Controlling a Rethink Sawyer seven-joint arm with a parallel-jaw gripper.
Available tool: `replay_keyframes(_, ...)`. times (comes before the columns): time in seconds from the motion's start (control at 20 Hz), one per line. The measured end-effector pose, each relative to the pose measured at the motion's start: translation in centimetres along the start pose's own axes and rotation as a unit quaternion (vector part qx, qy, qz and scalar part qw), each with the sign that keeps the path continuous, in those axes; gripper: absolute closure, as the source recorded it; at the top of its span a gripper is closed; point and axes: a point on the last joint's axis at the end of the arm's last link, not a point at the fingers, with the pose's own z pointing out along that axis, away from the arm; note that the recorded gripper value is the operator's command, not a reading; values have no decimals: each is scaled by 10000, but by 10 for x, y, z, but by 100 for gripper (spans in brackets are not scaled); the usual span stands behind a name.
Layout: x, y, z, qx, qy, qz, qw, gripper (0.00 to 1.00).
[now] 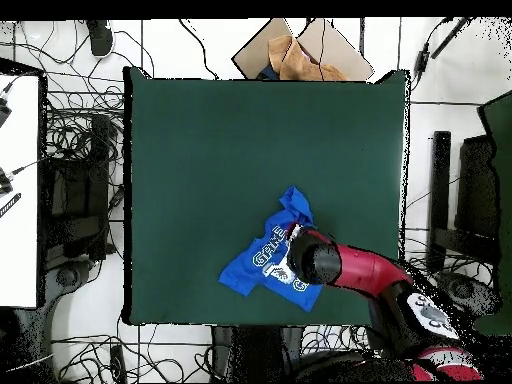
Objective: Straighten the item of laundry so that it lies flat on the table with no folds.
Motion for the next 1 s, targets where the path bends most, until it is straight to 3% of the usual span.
replay_keyframes(0.25,-23,-5,-3,83,-323,-376,9987,100)
replay_keyframes(0.55,-50,-5,-6,212,-747,-834,9935,100)
replay_keyframes(1.0,-63,-2,6,184,-1142,-1037,9879,100)
